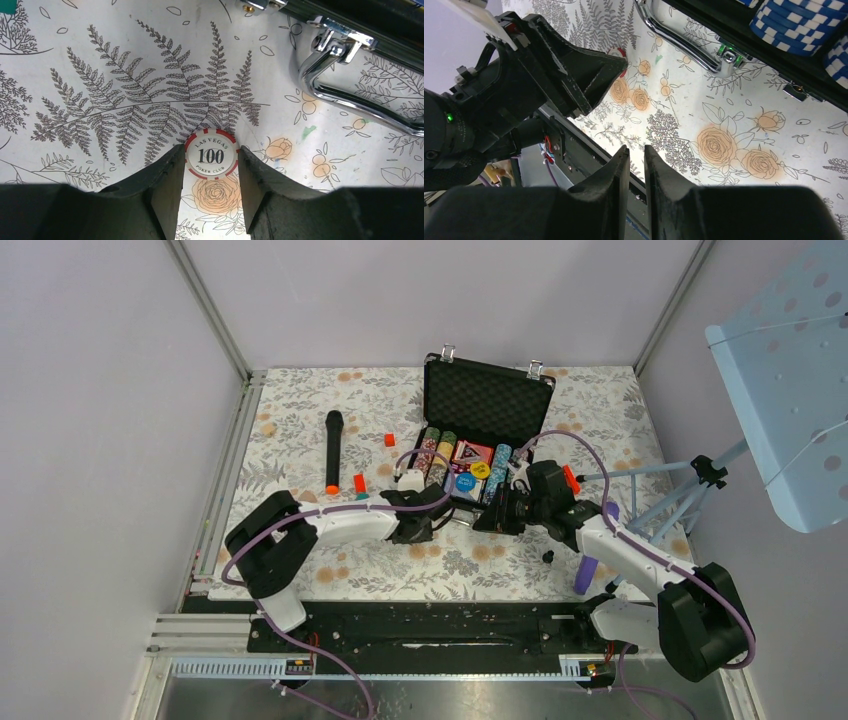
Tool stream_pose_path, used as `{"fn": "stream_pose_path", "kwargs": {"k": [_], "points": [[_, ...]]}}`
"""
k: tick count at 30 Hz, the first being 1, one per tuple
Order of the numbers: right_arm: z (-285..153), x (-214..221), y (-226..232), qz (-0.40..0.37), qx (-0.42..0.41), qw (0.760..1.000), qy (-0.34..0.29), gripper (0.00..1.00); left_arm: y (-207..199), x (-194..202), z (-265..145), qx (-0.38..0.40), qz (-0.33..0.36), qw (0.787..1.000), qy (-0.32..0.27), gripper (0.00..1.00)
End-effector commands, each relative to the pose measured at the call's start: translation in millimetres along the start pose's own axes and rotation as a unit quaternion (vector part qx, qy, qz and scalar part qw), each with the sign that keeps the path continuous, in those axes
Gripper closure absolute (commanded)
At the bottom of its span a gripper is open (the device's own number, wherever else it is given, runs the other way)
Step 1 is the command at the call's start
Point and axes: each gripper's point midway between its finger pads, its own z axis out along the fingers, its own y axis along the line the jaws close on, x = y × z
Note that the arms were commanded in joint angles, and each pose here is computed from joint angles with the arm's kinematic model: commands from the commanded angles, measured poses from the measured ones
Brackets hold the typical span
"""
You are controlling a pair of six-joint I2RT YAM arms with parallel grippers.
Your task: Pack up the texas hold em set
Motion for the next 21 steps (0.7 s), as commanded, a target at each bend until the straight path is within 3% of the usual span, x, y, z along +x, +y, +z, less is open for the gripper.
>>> {"fn": "stream_pose_path", "kwargs": {"k": [1,15,21], "points": [[-2.7,-6.2,-5.6,-0.006,0.011,1.0,-0.016,0.76,-8.4,-8.7,-11.9,0.008,-0.01,1.0,-0.008,0.57],[-3.5,-8.6,-12.6,0.001,0.025,0.999,-0.02,0.76,-22.6,-27.5,-33.9,0.028,-0.003,0.999,-0.029,0.57],[-10.3,-13.5,-12.8,0.001,0.032,0.999,-0.029,0.76,-42.0,-57.9,-52.8,0.042,0.014,0.997,-0.056,0.56]]}}
